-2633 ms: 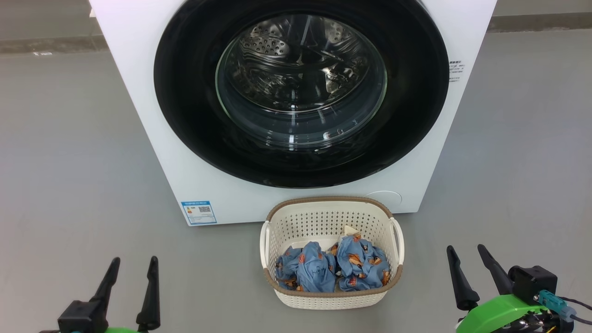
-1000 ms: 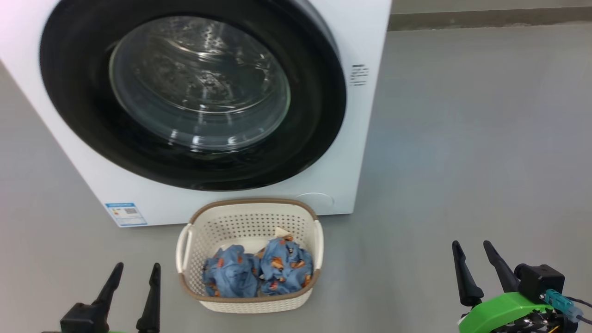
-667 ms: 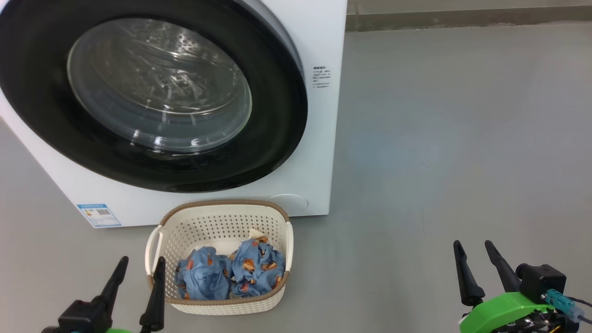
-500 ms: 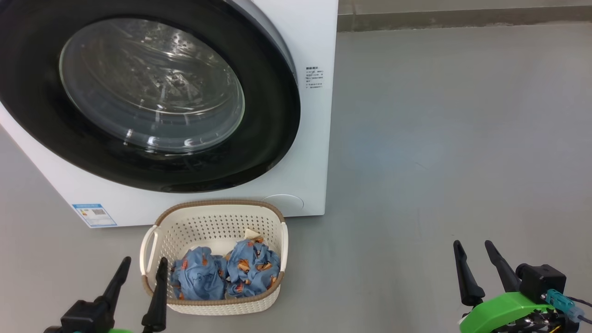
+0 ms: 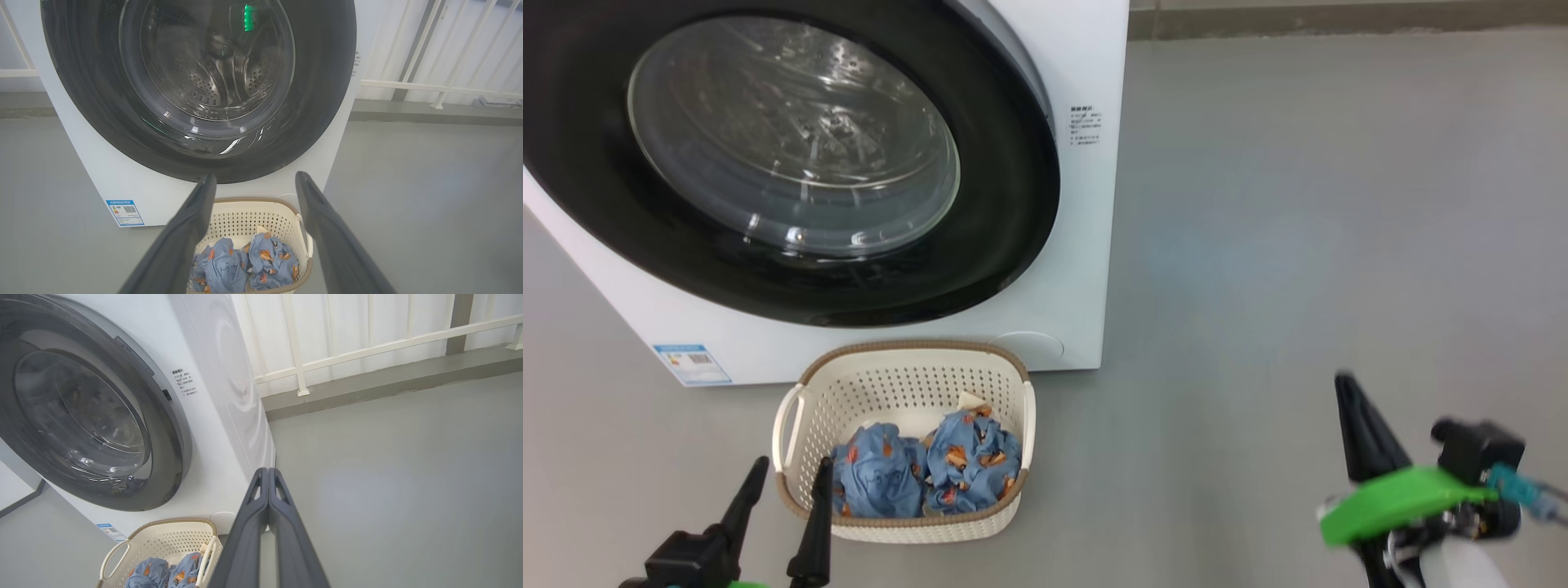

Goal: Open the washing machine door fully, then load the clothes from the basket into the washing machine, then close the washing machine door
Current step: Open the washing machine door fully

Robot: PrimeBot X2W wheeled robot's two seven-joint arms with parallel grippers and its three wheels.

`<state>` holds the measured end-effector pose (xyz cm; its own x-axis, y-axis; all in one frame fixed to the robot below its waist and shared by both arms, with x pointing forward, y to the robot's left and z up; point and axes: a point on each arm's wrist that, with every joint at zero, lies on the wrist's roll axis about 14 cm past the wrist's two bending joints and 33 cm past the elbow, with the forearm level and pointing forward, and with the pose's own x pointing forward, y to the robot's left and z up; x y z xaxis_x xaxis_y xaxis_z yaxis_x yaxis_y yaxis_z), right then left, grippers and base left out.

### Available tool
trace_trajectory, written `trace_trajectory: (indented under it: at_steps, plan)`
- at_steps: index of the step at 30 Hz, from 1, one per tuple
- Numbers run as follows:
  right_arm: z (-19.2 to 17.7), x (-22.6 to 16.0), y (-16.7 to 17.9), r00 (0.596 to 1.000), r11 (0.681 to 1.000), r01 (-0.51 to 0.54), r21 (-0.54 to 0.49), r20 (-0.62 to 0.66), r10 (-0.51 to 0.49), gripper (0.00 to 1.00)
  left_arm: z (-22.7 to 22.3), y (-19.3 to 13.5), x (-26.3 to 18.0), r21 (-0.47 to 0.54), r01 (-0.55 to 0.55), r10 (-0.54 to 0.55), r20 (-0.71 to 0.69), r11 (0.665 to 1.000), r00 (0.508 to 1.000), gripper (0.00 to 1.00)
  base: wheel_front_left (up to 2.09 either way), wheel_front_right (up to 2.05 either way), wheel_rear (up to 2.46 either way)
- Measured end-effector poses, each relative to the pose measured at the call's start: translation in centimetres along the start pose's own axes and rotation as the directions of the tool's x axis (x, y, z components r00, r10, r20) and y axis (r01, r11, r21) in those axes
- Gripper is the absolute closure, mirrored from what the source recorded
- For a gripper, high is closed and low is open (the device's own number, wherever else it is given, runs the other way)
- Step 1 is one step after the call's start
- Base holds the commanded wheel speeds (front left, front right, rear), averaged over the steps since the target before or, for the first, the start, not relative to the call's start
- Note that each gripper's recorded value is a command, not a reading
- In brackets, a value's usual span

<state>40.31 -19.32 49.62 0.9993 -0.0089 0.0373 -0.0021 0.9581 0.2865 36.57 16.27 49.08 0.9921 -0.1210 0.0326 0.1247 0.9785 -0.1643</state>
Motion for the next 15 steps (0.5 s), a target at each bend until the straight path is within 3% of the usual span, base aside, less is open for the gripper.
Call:
trace_trajectory:
  at_steps: [8,15]
  plan:
    - [4.2,4.3,2.6,0.990,0.980,-0.064,0.190,0.134,0.039,1.00,-0.5,-0.3,0.9,-0.027,0.002,-0.002,-0.012,1.000,1.000,0.00,0.00,0.00,0.00]
    - [9.1,8.9,6.6,0.952,0.895,-0.239,0.376,0.271,0.141,1.00,0.2,-0.2,2.8,-0.037,0.002,-0.001,0.018,0.999,1.000,0.00,0.00,0.00,0.00]
